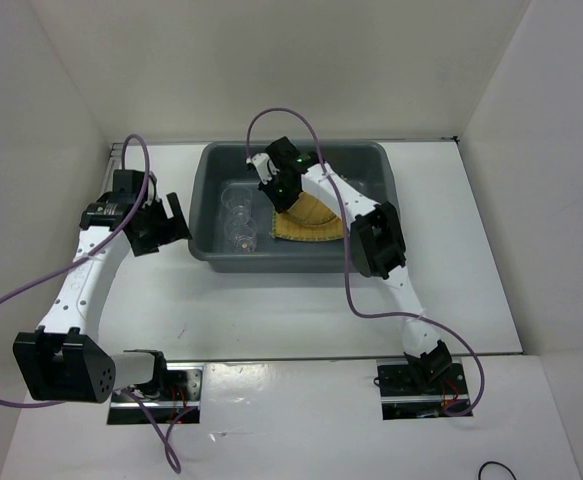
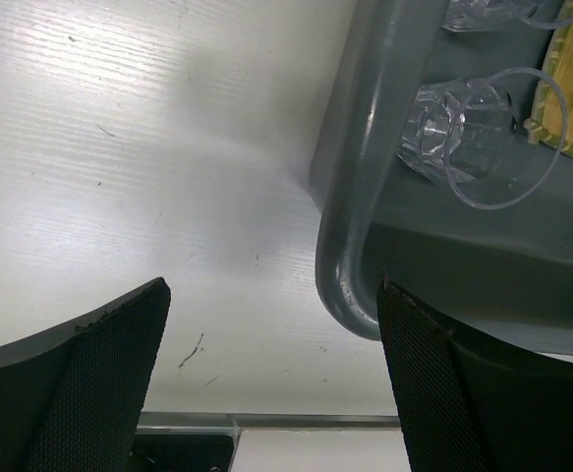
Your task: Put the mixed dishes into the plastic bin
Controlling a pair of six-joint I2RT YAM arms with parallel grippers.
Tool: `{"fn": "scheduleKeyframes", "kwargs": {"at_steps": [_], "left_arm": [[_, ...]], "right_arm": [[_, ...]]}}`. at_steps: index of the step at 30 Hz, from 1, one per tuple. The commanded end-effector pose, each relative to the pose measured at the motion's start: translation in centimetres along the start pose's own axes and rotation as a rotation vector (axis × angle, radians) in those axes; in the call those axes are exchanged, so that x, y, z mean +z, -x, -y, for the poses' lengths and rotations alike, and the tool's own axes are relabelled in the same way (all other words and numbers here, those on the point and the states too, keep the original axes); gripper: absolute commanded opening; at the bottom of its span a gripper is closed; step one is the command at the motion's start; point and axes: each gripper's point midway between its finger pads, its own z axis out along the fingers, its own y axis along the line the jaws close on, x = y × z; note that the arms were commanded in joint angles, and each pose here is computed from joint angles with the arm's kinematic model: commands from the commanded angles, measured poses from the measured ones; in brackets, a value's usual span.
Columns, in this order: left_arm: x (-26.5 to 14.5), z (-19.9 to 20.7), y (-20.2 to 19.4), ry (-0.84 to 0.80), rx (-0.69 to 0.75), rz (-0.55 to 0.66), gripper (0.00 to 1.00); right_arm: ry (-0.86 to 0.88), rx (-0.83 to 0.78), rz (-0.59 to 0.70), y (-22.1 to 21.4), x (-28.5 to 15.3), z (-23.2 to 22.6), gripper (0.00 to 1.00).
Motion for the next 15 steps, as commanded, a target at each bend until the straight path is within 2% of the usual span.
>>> {"fn": "scheduleKeyframes", "kwargs": {"at_steps": [1,6,15], "left_arm": [[0.0,0.1,0.1,-0.019,0.013,0.004,0.92],[0.0,0.1,0.1,-0.019,0.013,0.004,0.92],[-0.6,0.4,1.4,-0.034,0.009,0.053,0.92]], "right_arm": [[-0.105,0.007,0.040,1.1,-0.9,2.3,0.00],[-0.091,0.033,0.043,0.7,-1.5,2.8,0.00],[0.103,0.021,0.152,3.2,-8.0,-1.9,0.00]]}}
